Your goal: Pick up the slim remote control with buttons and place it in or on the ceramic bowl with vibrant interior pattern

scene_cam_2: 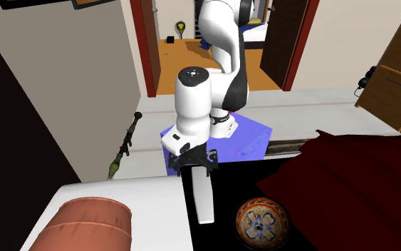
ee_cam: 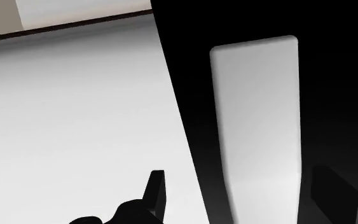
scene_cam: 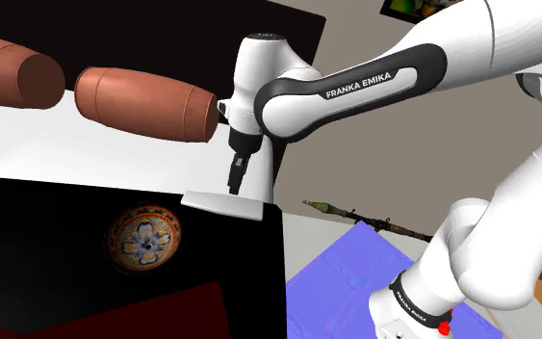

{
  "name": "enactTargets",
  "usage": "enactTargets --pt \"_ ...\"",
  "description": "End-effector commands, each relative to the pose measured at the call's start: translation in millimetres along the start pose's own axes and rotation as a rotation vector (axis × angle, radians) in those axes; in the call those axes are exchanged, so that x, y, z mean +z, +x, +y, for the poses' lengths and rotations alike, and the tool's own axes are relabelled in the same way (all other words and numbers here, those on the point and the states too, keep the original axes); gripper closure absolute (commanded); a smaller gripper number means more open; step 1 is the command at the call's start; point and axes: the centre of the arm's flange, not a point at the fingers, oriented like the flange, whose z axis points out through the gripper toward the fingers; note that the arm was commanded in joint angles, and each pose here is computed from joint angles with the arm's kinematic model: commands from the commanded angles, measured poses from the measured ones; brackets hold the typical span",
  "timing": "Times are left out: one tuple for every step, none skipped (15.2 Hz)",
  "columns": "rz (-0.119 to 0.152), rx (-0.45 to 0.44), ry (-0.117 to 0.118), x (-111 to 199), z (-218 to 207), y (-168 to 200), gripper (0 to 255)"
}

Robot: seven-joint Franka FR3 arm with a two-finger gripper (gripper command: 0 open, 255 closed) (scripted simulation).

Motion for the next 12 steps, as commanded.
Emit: enactTargets --pt "-0.004 -0.053 0.008 12 -18 17 0" --pt "-0.006 -0.079 0.012 20 -27 24 0" --pt "-0.006 -0.089 0.013 22 -30 26 0" --pt "-0.006 -0.089 0.013 27 -30 26 0" --pt "-0.006 -0.089 0.013 33 -30 26 0" --pt "-0.006 -0.089 0.013 38 -30 26 0" --pt "-0.006 -0.089 0.013 43 -30 26 0" --pt "-0.006 -0.089 0.013 48 -30 26 0" --pt "-0.006 -0.089 0.013 54 -30 26 0" --pt "-0.006 -0.089 0.013 62 -30 26 0" --pt "-0.006 -0.089 0.013 62 -30 26 0" --pt "-0.006 -0.089 0.013 62 -30 26 0"
